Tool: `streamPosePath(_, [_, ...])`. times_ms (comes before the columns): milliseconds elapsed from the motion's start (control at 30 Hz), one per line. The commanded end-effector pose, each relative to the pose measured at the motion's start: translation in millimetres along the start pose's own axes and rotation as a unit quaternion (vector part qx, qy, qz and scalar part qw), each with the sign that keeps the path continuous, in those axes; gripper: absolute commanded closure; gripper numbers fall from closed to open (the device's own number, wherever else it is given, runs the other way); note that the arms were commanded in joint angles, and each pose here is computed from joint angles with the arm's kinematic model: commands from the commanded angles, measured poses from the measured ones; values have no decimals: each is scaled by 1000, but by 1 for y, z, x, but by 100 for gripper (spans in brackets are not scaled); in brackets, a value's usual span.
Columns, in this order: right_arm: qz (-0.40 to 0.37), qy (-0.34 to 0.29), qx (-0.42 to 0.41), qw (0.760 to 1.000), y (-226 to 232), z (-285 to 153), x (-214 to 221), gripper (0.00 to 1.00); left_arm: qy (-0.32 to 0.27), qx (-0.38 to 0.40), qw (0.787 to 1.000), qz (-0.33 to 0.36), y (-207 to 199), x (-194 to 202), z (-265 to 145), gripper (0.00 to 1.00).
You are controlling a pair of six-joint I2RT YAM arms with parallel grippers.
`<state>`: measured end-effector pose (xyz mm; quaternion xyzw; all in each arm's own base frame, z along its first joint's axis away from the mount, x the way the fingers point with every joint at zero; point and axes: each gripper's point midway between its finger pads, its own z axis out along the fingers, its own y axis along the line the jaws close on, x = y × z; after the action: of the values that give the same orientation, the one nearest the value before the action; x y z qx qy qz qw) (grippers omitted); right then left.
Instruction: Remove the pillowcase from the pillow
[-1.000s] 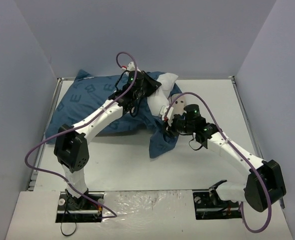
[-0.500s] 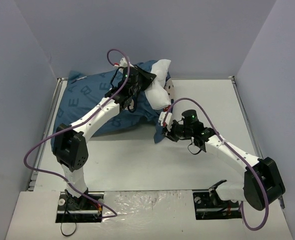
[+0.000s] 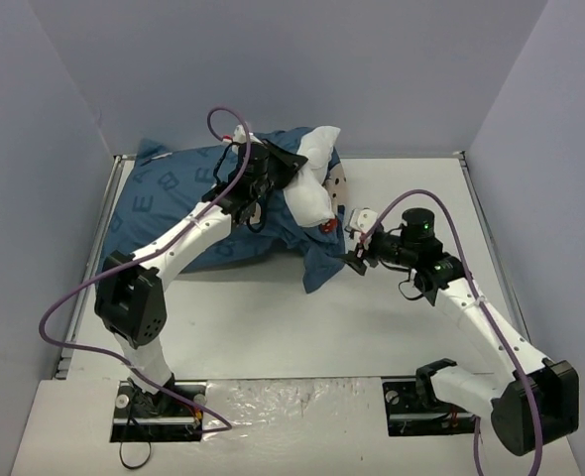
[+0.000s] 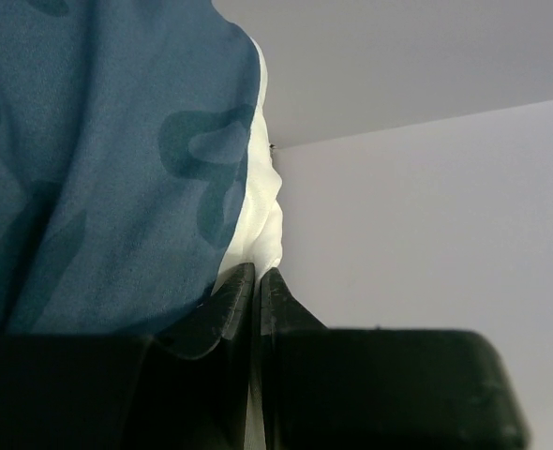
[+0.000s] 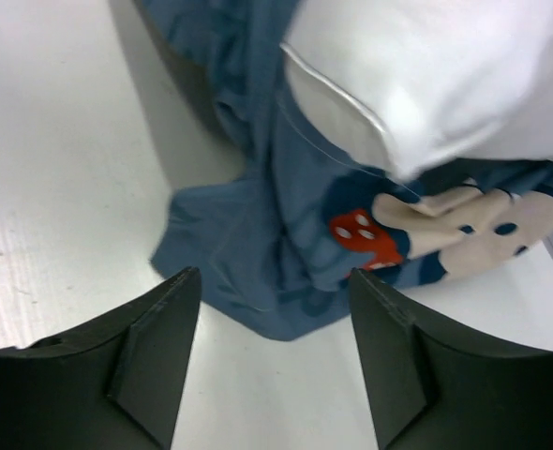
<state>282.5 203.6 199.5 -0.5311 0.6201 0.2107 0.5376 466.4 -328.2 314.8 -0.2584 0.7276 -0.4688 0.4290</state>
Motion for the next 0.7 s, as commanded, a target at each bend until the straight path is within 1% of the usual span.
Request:
streamPosePath(0, [6,-21,-1,1000,-8,1,2,39,-54,123,991,-31,-83,-50,-44,98])
streamPosePath(33, [-1,-28,-4,1000,-9,5,4,37,-48,121,991,-31,-80,-46,-44,98])
streamPosePath(100, [24,-39,-19,999,-5,16,11,35,-47,127,990,-33,-83,-47,-49,98])
streamPosePath(133, [26,-55,-19,998,-7,21,8,34,-45,128,990,-34,-83,-46,-50,98])
streamPosePath(200, [61,-60,-37,996,0,36,12,34,-45,132,990,-35,-84,-46,-55,98])
streamPosePath(233, [56,-77,-38,995,-1,41,2,34,-46,129,990,-37,-80,-45,-56,98])
streamPosePath(267, [61,-82,-41,994,1,46,0,33,-47,132,989,-38,-82,-47,-60,98])
streamPosePath(300, [79,-84,-57,992,12,55,-3,33,-47,133,989,-39,-82,-46,-61,98])
streamPosePath(333, [76,-93,-39,992,5,60,-8,32,-49,133,989,-40,-82,-47,-63,98])
streamPosePath(367, [87,-90,-30,992,6,64,-5,32,-52,134,989,-41,-82,-49,-66,98])
streamPosePath(400, [121,-82,-18,989,5,69,2,33,-52,135,988,-42,-82,-49,-68,98])
streamPosePath(433, [130,-92,7,987,-5,72,-1,35,-53,137,988,-45,-83,-49,-70,98])
streamPosePath(467, [153,-87,38,984,-14,73,6,45,-57,141,987,-47,-86,-50,-74,98])
streamPosePath(500, [182,-98,47,977,-20,76,6,54,-58,138,987,-51,-83,-50,-76,98])
streamPosePath(533, [189,-99,47,976,-19,78,6,61,-59,140,987,-53,-83,-50,-78,98])
streamPosePath(567, [194,-101,41,975,-16,80,6,71,-60,146,986,-55,-86,-51,-83,98])
streamPosePath(600, [198,-99,26,975,-8,84,8,76,-58,144,986,-57,-84,-49,-84,98])
streamPosePath(633, [203,-94,14,975,-1,86,11,86,-58,146,986,-62,-85,-49,-86,98])
streamPosePath(667, [202,-93,-9,975,13,89,9,100,-60,152,984,-66,-88,-52,-89,98])
